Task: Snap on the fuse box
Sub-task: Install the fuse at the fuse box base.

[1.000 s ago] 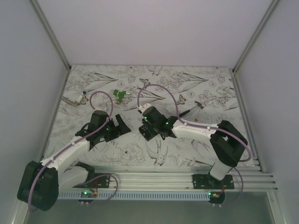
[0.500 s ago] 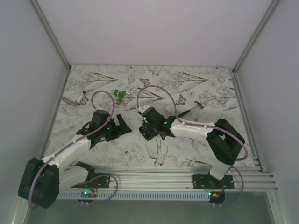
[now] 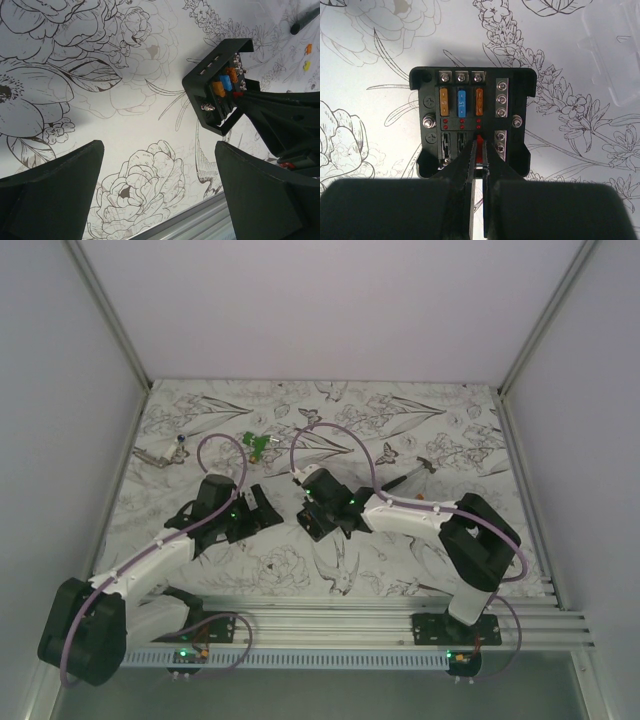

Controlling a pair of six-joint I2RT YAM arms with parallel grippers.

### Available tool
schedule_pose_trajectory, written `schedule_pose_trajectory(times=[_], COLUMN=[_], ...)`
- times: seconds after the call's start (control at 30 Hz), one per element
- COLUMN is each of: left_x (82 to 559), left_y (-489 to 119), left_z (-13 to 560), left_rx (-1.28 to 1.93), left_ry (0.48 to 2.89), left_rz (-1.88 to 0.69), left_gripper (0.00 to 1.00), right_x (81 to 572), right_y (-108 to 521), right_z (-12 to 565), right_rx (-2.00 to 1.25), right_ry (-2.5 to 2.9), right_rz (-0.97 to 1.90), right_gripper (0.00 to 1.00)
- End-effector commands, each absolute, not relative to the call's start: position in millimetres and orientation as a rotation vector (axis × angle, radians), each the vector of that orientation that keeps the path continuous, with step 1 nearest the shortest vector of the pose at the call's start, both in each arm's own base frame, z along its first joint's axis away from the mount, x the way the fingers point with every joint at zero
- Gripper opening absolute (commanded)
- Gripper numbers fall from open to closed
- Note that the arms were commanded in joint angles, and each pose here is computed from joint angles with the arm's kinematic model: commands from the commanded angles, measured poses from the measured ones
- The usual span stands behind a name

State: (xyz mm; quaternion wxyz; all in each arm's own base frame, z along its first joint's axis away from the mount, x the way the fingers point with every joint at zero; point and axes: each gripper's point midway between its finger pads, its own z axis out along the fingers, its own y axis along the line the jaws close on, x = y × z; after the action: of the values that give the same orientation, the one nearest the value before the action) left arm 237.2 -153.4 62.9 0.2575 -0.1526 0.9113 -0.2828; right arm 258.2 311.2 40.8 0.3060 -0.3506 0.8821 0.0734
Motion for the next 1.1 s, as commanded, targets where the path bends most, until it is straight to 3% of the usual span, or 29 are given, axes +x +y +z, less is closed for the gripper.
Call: schedule_pose_trajectory(times=[0.0,0.4,1.07], left_x=[239.2,234.8,231.7], left_y=[-157.3,-172.8,-166.1], left_z=[69.7,59.1,60.2], left_rx=[-0.386,-0.321,-0.312], left_ry=[2.48,2.545,2.522], left_rz=[-0.778,-0.756,-0.728], left_gripper=[1.0,1.0,0.99], right_x=[244.4,234.3,226.7], right_y=[277.2,244.0,257.2], right_z=[1.1,-23.3,-8.9], right_rx=[-0.985,-1.008,-1.03], right_ry=[2.449,2.593,2.624], right_rz=[0.042,-0.021,0.001], right_gripper=[0.0,0.0,0.0])
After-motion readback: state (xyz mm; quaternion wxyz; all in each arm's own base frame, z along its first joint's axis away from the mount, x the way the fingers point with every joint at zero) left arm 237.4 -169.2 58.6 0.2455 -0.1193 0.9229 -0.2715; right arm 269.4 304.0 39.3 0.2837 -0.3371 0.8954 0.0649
